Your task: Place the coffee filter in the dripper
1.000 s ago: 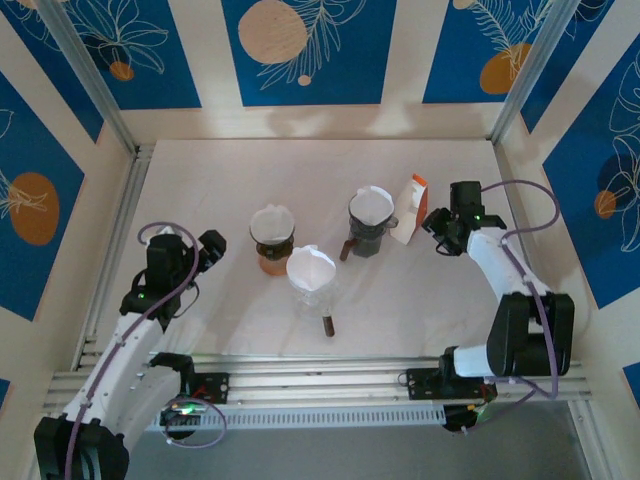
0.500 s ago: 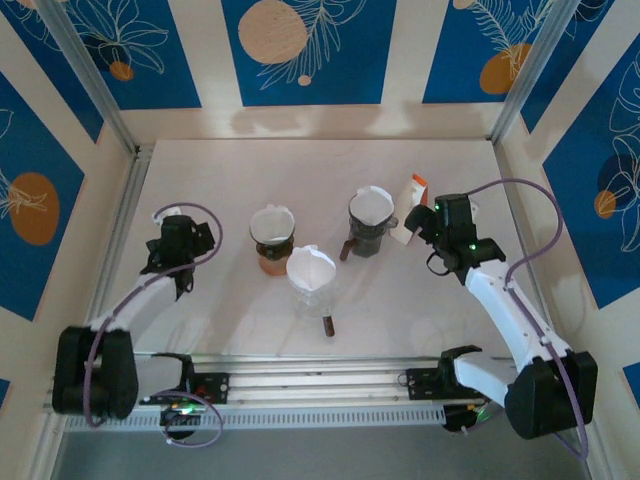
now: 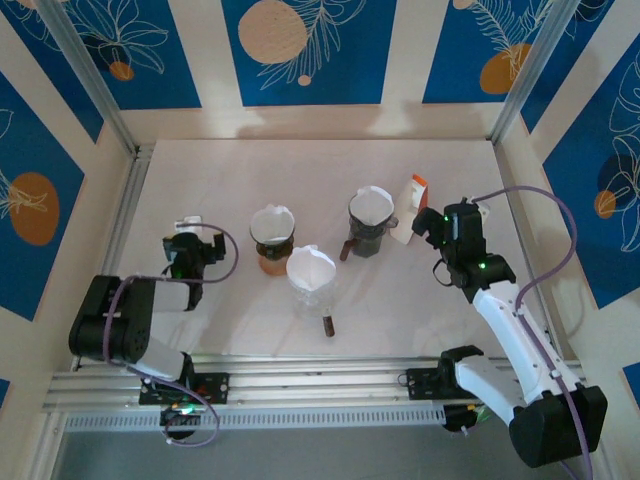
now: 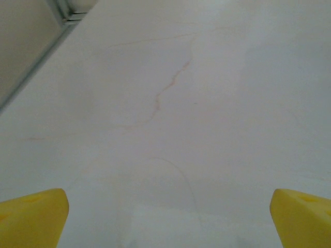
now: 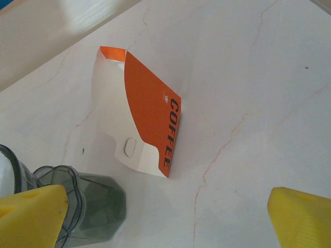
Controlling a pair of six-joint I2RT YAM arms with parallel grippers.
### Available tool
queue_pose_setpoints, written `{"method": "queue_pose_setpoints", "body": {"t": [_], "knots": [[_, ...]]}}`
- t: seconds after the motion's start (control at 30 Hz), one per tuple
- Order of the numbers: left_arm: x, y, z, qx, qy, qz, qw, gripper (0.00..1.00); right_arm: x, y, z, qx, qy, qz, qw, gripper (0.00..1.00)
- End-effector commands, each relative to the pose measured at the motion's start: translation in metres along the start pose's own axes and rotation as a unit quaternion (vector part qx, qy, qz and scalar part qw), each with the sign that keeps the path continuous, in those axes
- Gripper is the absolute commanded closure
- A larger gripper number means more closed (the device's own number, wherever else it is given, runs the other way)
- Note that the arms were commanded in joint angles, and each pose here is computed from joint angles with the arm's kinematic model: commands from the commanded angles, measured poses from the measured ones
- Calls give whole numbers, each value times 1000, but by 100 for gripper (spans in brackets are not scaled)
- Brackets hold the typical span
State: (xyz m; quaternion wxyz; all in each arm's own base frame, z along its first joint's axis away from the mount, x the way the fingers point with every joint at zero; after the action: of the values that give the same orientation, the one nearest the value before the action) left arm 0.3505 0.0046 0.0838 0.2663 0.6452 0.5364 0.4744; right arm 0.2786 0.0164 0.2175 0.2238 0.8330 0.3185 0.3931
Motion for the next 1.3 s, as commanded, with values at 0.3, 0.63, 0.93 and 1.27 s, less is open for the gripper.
{"method": "queue_pose_setpoints", "body": {"t": [0.3, 0.63, 0.93, 1.27], "knots": [[-2, 24, 2, -64, -12, 4, 998, 0, -14, 3, 34, -93, 43, -66, 993, 1], [-2, 24, 2, -65, -11, 4, 998, 0, -7, -22, 80, -135, 91, -210, 964, 1], [-1, 25, 3, -64, -10, 4, 998, 0, -10, -35, 125, -113, 119, -226, 960, 1], [-1, 24, 4, -62, -10, 5, 998, 0, -18, -36, 140, -68, 138, -203, 967, 1]]}}
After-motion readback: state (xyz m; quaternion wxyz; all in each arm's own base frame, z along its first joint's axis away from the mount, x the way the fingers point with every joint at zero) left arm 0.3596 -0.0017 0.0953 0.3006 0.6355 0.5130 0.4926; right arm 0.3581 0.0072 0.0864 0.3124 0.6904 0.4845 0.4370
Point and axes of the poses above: each hand's point on the last joint's axis, 136 mm out from that joint toward the fingers, its own z axis out along the fingers, its own x axis along the line the jaws close on, y = z × x, the point moved 3 cm from there along -z, back along the fingers, and after that the axes turned 15 degrees about z, right-handed, at the moved point
